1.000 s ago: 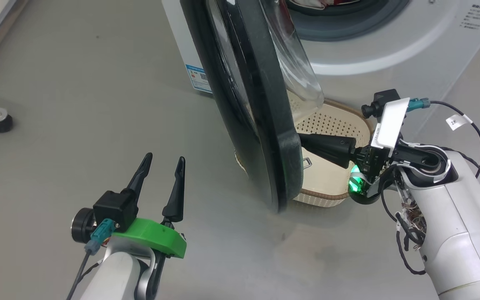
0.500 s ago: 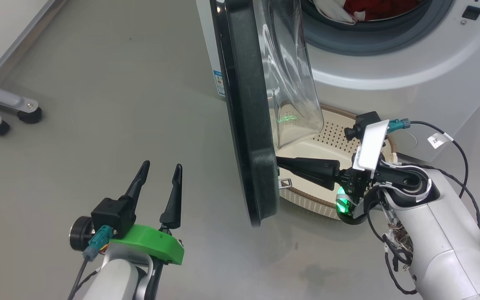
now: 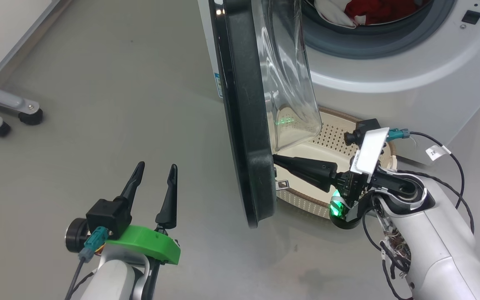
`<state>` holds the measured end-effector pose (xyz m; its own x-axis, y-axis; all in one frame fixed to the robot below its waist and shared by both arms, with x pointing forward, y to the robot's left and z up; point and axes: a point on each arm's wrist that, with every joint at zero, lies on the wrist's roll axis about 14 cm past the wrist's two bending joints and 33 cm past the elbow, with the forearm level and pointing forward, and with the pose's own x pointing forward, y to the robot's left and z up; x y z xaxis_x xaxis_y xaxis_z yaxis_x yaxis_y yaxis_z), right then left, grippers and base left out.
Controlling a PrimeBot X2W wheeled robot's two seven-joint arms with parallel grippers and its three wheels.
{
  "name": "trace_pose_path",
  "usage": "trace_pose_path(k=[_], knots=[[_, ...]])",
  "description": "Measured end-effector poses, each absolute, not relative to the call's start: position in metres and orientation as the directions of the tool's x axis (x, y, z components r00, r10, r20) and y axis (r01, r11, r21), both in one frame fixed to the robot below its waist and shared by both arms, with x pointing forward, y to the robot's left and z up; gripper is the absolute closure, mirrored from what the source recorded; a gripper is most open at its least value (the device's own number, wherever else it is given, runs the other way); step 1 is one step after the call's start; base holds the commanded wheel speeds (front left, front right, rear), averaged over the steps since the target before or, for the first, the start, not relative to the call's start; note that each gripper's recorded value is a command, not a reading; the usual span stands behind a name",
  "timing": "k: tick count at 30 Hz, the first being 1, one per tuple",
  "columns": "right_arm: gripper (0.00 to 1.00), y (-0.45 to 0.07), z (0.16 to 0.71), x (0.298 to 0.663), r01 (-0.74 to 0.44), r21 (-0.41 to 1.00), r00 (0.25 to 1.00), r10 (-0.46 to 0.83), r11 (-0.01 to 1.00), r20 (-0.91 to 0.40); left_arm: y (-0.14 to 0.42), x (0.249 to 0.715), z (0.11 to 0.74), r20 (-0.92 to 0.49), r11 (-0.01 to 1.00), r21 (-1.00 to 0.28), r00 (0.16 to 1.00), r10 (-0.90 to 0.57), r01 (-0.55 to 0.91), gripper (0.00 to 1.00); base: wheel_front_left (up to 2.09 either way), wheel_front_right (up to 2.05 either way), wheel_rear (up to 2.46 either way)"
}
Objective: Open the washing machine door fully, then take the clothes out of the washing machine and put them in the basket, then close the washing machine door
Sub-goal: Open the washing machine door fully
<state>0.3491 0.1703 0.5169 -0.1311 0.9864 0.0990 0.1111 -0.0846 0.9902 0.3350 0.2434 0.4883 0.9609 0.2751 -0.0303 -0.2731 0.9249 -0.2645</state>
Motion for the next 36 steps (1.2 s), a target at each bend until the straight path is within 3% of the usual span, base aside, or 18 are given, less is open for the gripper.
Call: trace_pose_path(k=[9,13,15,16,17,18,29,36], knots=[[1.0,0.15,0.523,0.375,0.16,0.973,0.049,0.986,-0.165,0.159,0.247,0.339,0.49,-0.022,0.924,-0.258,0.958,0.285,-0.281,0.0,0.0,0.0,0.0],[1.0,0.13,0.518,0.391,0.171,0.968,0.171,0.973,-0.186,0.157,0.239,0.342,0.488,-0.025,0.93,-0.259,0.965,0.262,-0.259,0.0,0.0,0.0,0.0],[0.64,0.118,0.514,0.397,0.177,0.966,0.235,0.961,-0.191,0.147,0.236,0.343,0.488,-0.026,0.932,-0.263,0.967,0.252,-0.25,0.0,0.0,0.0,0.0],[0.4,0.113,0.511,0.399,0.181,0.965,0.262,0.955,-0.191,0.14,0.234,0.344,0.487,-0.026,0.933,-0.264,0.969,0.247,-0.245,0.0,0.0,0.0,0.0],[0.4,0.108,0.508,0.4,0.184,0.965,0.288,0.949,-0.188,0.13,0.233,0.344,0.487,-0.026,0.934,-0.265,0.97,0.243,-0.241,0.0,0.0,0.0,0.0],[0.0,0.103,0.505,0.401,0.184,0.966,0.311,0.943,-0.183,0.119,0.231,0.345,0.487,-0.026,0.935,-0.264,0.971,0.238,-0.236,0.0,0.0,0.0,0.0],[0.0,0.041,0.486,0.417,0.082,0.996,0.572,0.82,-0.04,-0.014,0.214,0.35,0.482,-0.034,0.947,-0.264,0.983,0.179,-0.181,0.0,0.0,0.0,0.0],[0.0,-0.012,0.469,0.423,-0.008,0.979,0.74,0.659,0.203,-0.131,0.207,0.35,0.481,-0.035,0.949,-0.271,0.987,0.154,-0.158,0.0,0.0,0.0,0.0]])
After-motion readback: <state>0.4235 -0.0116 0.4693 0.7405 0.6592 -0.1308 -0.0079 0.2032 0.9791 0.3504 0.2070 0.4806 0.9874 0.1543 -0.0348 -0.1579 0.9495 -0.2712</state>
